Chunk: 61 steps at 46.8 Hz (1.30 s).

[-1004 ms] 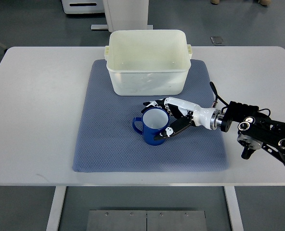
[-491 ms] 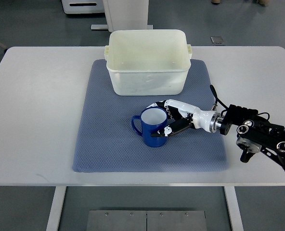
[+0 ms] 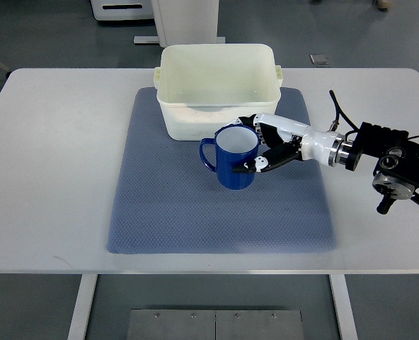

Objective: Place cup in box with right hand
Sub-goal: 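Lift the blue mug with the right hand over the cream box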

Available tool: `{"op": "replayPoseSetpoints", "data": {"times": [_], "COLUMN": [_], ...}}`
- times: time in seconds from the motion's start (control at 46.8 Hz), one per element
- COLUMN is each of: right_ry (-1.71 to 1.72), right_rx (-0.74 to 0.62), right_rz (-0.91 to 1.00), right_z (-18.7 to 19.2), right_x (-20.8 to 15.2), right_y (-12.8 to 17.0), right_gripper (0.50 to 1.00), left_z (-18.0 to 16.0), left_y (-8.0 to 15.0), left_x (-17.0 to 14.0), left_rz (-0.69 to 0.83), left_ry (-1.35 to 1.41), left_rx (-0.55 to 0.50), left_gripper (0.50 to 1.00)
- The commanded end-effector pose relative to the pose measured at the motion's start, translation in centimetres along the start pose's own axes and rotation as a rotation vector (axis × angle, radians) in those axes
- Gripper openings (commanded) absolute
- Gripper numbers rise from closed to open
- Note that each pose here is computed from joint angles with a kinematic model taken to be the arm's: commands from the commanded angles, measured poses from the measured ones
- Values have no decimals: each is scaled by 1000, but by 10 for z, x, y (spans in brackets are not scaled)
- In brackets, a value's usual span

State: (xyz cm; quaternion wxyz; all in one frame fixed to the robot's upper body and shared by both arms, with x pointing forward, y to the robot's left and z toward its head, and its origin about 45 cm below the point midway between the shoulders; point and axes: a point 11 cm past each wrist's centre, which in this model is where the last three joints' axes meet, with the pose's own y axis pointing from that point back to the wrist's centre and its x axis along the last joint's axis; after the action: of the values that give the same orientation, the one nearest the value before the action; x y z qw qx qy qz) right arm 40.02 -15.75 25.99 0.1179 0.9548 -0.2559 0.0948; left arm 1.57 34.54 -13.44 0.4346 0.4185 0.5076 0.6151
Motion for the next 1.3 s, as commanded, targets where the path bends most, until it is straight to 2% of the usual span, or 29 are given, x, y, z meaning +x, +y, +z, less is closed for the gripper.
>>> {"op": "replayPoseSetpoints", "data": {"times": [0.0, 0.256, 0.342, 0.47, 0.62, 0.962, 1.282], "right_ry": [13, 21, 13, -6, -31, -82, -100], "right_rx": [16, 52, 52, 44, 17, -64, -96], "right_rz": [15, 91, 139, 189, 291, 443, 491], "right_z": [-15, -71, -77, -86, -82, -64, -52], "right_x": [11, 51, 67, 78, 94, 105, 104], "right_y": [0, -6, -5, -23, -31, -57, -65], "right_gripper": [500, 500, 500, 500, 500, 500, 500], "left_z": [0, 0, 0, 0, 0, 0, 0], "left_y": [0, 0, 0, 0, 0, 0, 0], "left_x": [0, 0, 0, 0, 0, 0, 0], "left_rz": [0, 0, 0, 0, 0, 0, 0], "left_ry": [1, -1, 2, -1, -1, 1, 1], "left_rx": [0, 0, 0, 0, 0, 0, 0], "left_gripper": [1000, 1000, 1000, 1000, 1000, 1000, 1000]}}
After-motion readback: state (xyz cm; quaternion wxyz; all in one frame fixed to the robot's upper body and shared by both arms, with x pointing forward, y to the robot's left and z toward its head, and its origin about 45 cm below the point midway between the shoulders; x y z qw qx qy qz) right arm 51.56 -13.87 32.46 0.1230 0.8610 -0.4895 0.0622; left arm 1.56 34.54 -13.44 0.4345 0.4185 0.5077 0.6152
